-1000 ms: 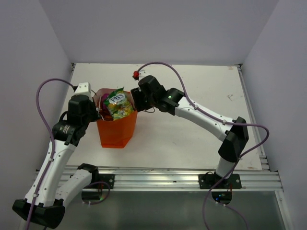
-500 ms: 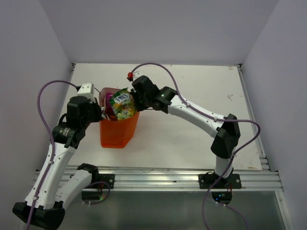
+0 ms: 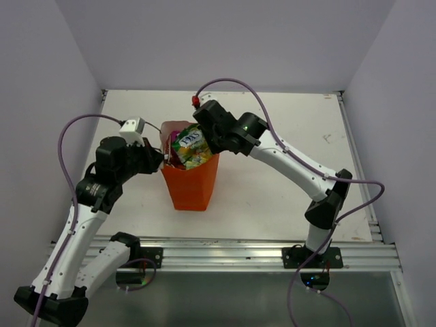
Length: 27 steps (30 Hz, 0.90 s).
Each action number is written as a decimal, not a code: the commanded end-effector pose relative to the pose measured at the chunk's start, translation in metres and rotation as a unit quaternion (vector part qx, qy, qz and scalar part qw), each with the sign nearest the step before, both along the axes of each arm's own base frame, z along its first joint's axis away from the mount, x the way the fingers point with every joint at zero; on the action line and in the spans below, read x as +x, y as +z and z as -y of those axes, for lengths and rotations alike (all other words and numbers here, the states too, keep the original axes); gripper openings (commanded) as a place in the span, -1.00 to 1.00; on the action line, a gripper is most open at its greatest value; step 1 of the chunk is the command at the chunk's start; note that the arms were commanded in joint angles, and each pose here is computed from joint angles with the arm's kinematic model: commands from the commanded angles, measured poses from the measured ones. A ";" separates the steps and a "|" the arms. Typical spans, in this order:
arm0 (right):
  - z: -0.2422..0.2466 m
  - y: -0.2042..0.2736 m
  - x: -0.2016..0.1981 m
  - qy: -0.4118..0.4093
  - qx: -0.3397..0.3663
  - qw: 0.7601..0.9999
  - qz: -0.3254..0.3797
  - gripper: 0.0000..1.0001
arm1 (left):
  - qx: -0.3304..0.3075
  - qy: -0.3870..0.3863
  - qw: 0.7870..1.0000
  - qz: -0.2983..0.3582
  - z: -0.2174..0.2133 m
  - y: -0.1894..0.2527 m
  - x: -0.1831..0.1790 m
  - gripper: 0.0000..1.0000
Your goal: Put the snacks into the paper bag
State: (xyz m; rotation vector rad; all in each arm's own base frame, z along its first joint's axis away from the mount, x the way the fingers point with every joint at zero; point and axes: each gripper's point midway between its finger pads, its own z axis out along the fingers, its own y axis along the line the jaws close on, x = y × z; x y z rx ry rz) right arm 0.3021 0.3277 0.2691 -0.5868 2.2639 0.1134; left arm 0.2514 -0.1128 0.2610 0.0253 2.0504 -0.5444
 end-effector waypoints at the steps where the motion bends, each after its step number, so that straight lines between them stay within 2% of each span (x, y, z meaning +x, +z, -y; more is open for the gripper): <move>1: 0.031 0.070 -0.004 -0.034 0.040 0.996 0.070 -1.00 | -0.075 -0.057 0.992 0.085 0.039 0.053 0.006 -1.00; 8: 0.064 0.064 -0.006 -0.064 0.011 0.995 0.074 -1.00 | -0.083 -0.093 0.989 0.079 0.092 0.050 -0.001 -1.00; 13: 0.080 0.050 -0.005 -0.083 0.014 0.994 0.069 -1.00 | -0.074 -0.095 0.990 0.075 0.100 0.042 -0.001 -1.00; 20: 0.092 0.000 -0.008 -0.093 -0.004 0.995 0.039 -1.00 | -0.084 -0.119 0.988 0.053 0.113 0.011 -0.008 -1.00; 27: 0.092 -0.008 -0.006 -0.098 -0.012 0.995 0.034 -1.00 | -0.081 -0.142 0.986 0.040 0.129 -0.006 -0.019 -1.00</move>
